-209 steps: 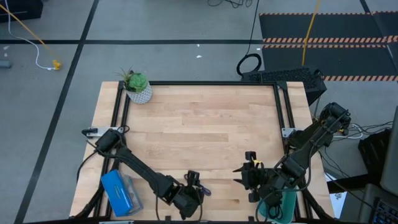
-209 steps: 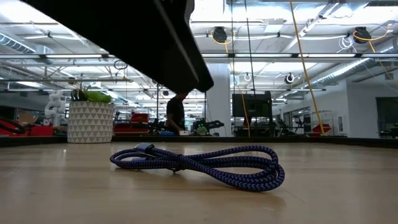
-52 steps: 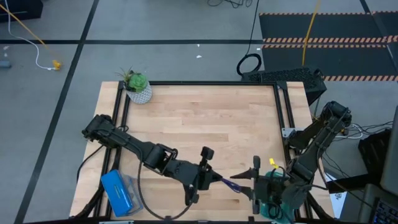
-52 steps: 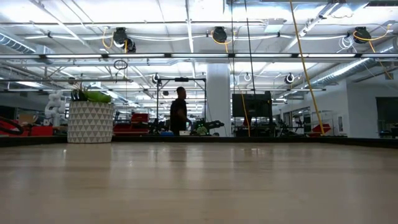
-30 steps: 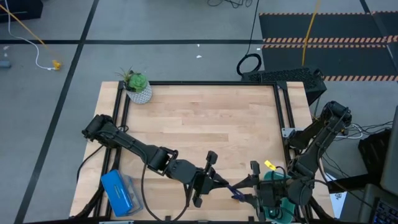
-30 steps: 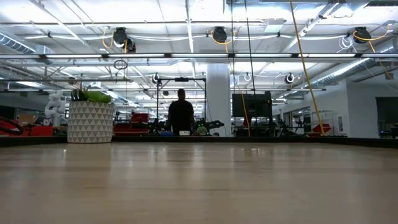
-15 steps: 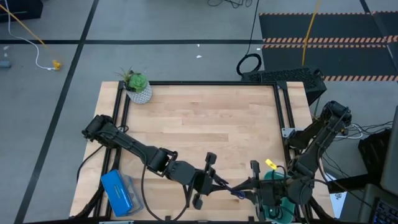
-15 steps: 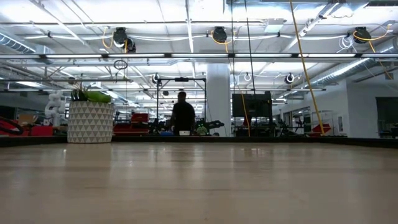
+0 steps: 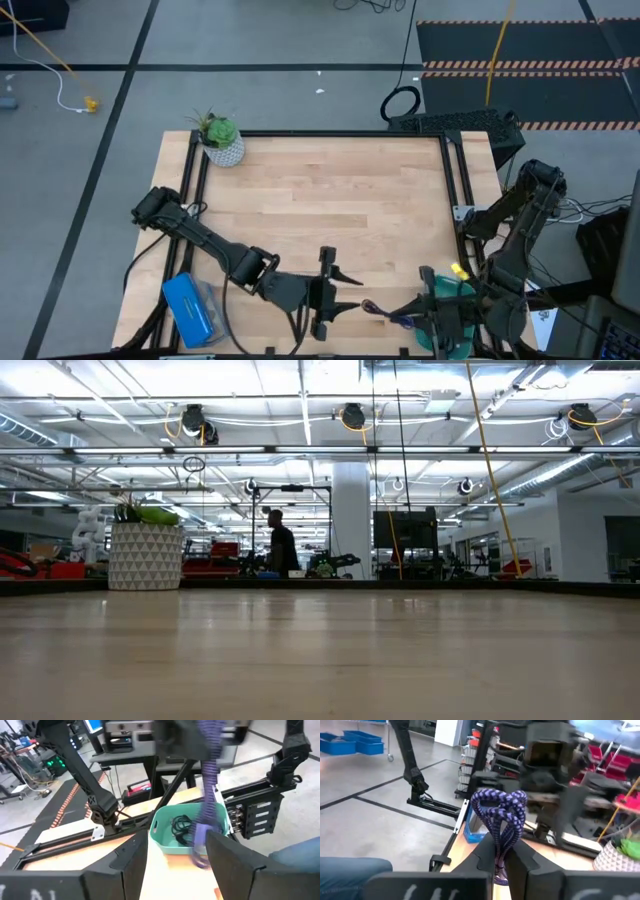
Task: Pick and place USB-C Cables
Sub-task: Put the purple USB cable into the green bin
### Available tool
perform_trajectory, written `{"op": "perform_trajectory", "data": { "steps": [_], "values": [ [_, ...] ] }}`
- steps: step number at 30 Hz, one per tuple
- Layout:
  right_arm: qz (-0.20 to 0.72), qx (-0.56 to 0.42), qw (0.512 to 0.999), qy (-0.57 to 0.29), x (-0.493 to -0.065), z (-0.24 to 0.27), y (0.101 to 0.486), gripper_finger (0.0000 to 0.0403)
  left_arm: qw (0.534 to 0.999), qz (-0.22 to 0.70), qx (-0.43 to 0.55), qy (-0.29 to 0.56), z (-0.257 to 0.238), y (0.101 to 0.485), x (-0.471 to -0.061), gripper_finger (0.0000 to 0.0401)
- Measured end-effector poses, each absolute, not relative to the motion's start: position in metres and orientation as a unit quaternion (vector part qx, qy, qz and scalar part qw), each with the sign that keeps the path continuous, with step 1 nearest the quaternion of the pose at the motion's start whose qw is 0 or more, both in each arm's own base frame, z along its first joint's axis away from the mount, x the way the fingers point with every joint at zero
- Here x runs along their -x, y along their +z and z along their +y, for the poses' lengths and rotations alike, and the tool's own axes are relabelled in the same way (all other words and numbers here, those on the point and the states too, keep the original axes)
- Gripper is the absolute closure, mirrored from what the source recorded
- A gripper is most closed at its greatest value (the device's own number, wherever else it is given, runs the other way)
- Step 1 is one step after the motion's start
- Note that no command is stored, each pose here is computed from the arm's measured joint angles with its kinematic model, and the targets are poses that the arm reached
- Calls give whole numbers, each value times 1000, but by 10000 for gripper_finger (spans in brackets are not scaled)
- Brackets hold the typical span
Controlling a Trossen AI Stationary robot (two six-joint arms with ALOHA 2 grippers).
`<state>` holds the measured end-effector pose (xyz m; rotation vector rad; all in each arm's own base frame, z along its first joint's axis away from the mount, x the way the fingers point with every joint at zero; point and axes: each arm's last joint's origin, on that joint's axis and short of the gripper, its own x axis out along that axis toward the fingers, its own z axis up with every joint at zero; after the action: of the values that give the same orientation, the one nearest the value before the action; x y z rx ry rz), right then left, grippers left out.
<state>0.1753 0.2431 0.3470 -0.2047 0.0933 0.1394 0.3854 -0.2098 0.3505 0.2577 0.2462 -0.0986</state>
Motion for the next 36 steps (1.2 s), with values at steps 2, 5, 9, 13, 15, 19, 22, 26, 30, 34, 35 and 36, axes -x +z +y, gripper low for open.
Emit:
{"op": "perform_trajectory", "data": {
  "steps": [2,5,9,13,15,19,22,26,30,34,35,36],
  "values": [
    [56,90,992,72,-168,241,348,393,983,123,-127,-44,-213,350,-383,199],
    [74,70,991,85,-158,240,348,393,984,124,-120,-41,-216,350,-382,199],
    [99,33,990,99,-143,236,348,393,988,124,-88,-39,-218,350,-380,199],
    [128,17,984,119,-128,233,346,393,990,126,-43,-34,-218,350,-380,199],
    [146,8,980,137,-122,231,345,393,991,127,-24,-30,-218,350,-380,199],
    [180,-8,972,151,-112,225,343,393,992,124,14,-4,-217,350,-380,199],
    [211,-23,963,166,-107,221,341,393,992,121,35,17,-216,351,-380,199],
    [261,-49,944,195,-101,217,338,393,991,117,45,43,-218,347,-382,199],
    [327,-66,919,212,-96,212,332,393,990,114,61,63,-221,337,-388,199],
    [426,-58,864,261,-88,209,323,394,990,97,79,68,-224,335,-392,199],
    [452,-52,847,276,-86,208,321,394,990,93,84,69,-225,334,-393,199],
    [476,-49,831,284,-84,207,319,394,990,90,88,69,-226,332,-395,199]
  ]
}}
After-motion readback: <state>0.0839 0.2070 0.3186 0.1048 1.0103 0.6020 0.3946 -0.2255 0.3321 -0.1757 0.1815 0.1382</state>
